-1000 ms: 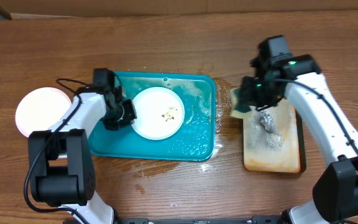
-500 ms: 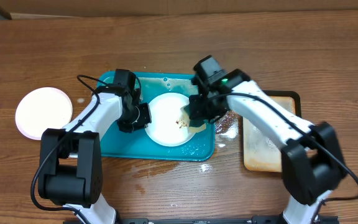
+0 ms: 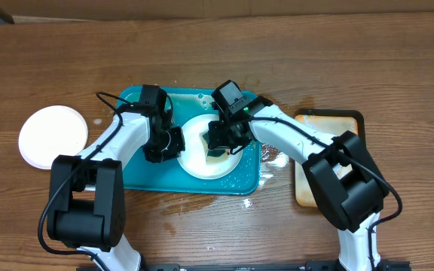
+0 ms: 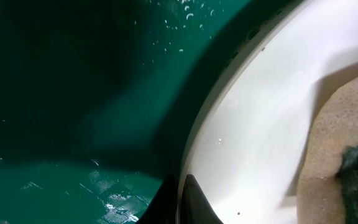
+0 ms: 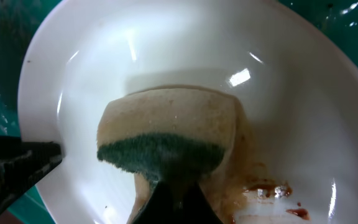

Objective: Clean dirty plates on tray and stack at the side
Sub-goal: 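Scrub the remaining white plate with the sponge in the right gripper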

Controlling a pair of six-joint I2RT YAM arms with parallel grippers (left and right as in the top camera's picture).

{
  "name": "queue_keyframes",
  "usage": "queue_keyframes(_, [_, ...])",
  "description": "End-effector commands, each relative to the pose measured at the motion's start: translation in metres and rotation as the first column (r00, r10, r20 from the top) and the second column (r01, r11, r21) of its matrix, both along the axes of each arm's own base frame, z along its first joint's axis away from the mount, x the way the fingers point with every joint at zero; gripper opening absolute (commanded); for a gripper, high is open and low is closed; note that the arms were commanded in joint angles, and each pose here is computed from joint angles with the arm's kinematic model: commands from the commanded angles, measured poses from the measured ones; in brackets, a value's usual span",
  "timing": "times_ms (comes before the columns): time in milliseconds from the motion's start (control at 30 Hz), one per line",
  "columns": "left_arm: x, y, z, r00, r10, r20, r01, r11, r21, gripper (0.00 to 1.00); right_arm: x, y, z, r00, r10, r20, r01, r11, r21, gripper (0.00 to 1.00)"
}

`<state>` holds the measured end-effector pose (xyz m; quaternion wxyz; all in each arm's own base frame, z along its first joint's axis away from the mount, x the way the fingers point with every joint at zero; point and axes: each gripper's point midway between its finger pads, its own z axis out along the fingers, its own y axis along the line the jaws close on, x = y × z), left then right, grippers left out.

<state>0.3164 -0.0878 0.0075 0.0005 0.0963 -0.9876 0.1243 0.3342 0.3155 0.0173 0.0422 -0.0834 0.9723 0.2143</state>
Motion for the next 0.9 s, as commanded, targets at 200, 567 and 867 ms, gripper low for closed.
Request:
queue_keyframes(200, [-0.002,-0.010,-0.003,1.000,-0.005,-0.013,0.005,1.000,-0.011,0.04,0.007,-0.115,-0.045,0.984,-0.171,0.042,0.168,0.841,-0.513,0.04])
queue_keyframes(567, [0.000,-0.010,-0.003,1.000,-0.001,-0.006,0.001,1.000,-0.011,0.04,0.029,-0.123,-0.013,0.987,-0.144,0.073,0.161,0.824,-0.544,0.04])
queue_keyframes(867, [0.002,-0.011,-0.002,1.000,0.018,-0.003,-0.018,1.000,-0.015,0.04,0.021,0.012,0.067,0.998,-0.024,0.056,0.034,0.982,-0.183,0.04])
